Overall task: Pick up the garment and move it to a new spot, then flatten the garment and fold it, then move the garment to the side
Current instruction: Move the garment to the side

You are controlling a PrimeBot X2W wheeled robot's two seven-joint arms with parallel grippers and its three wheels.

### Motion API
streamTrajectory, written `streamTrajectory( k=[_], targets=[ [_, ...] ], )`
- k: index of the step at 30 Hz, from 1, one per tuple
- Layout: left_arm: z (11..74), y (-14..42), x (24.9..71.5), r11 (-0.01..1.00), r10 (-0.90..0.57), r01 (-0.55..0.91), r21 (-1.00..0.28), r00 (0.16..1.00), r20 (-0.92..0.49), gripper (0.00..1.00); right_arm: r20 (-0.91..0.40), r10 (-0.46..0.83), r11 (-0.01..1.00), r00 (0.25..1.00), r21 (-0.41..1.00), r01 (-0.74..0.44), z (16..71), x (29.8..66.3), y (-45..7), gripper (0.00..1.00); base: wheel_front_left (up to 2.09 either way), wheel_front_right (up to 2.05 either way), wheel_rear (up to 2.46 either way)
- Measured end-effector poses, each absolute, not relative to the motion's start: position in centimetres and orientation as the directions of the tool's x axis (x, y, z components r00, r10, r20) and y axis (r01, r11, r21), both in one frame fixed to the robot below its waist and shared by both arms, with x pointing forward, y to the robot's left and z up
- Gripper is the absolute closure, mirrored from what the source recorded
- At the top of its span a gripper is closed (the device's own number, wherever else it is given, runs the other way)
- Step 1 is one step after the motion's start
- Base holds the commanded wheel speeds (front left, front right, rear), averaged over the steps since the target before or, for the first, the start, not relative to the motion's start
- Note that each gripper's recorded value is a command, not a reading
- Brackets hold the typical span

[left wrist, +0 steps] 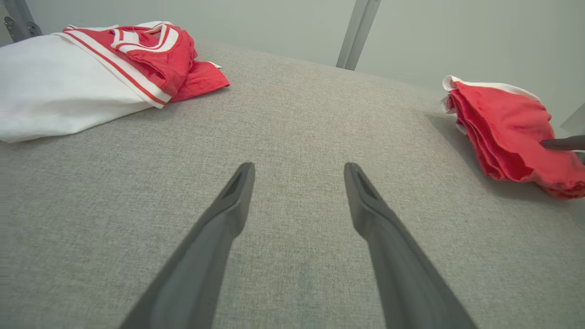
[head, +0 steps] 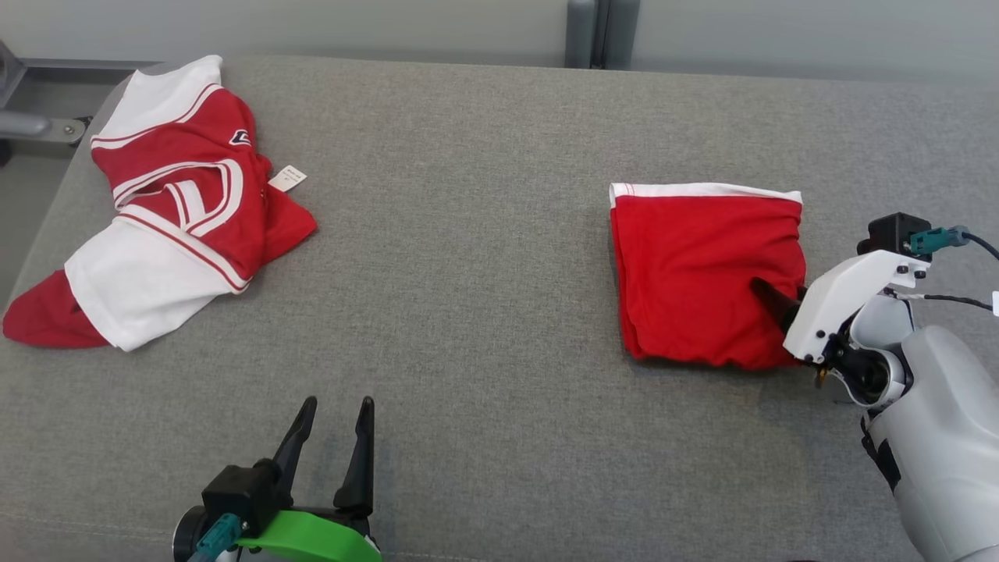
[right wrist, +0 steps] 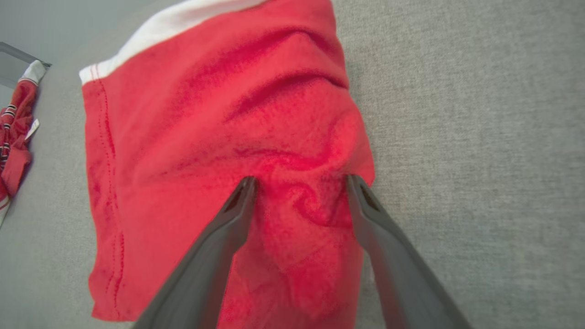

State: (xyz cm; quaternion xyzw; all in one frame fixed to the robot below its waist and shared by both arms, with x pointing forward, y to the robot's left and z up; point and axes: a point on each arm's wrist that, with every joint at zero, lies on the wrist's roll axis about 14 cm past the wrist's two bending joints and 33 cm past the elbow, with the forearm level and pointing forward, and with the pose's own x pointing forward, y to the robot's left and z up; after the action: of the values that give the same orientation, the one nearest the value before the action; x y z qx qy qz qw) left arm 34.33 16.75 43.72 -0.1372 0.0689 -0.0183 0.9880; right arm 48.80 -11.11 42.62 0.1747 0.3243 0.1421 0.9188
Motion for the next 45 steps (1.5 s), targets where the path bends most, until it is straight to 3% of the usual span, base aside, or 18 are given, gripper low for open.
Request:
streamTrajectory(
  k=[13, 14, 15, 23, 33, 45],
  targets=[
    [43.1, 17.0, 35.4, 0.963, -0.051, 0.010, -0.268, 0.988, -0.147, 0.00, -0.666, 0.332, 0.934, 0.668, 0.332, -0.133, 39.5, 49.9, -12.2, 0.00, 0.00, 0.00, 0.00],
    [43.1, 16.9, 35.5, 0.963, -0.054, 0.012, -0.269, 0.987, -0.149, 0.00, -0.667, 0.332, 0.934, 0.667, 0.332, -0.133, 39.4, 50.0, -12.2, 0.32, 0.00, 0.00, 0.00],
    [43.1, 16.8, 35.6, 0.963, -0.056, 0.014, -0.269, 0.987, -0.150, 0.00, -0.663, 0.337, 0.931, 0.669, 0.339, -0.133, 39.5, 50.1, -12.1, 1.00, 0.00, 0.00, 0.00],
    [43.2, 16.3, 36.4, 0.961, -0.073, 0.032, -0.276, 0.987, -0.141, 0.00, -0.637, 0.411, 0.891, 0.652, 0.430, -0.142, 40.9, 50.1, -10.9, 1.00, 0.00, 0.00, 0.00],
    [43.5, 14.1, 38.1, 0.953, -0.142, 0.103, -0.285, 0.983, -0.119, 0.00, -0.629, 0.378, 0.892, 0.679, 0.444, -0.086, 42.7, 49.9, -15.7, 1.00, 0.00, 0.00, 0.00],
    [44.5, 6.8, 43.6, 0.896, -0.369, 0.346, -0.277, 0.929, -0.034, 0.00, -0.623, 0.029, 0.959, 0.782, 0.238, 0.154, 43.1, 49.7, -29.8, 1.00, 0.00, 0.00, 0.00]
  ],
)
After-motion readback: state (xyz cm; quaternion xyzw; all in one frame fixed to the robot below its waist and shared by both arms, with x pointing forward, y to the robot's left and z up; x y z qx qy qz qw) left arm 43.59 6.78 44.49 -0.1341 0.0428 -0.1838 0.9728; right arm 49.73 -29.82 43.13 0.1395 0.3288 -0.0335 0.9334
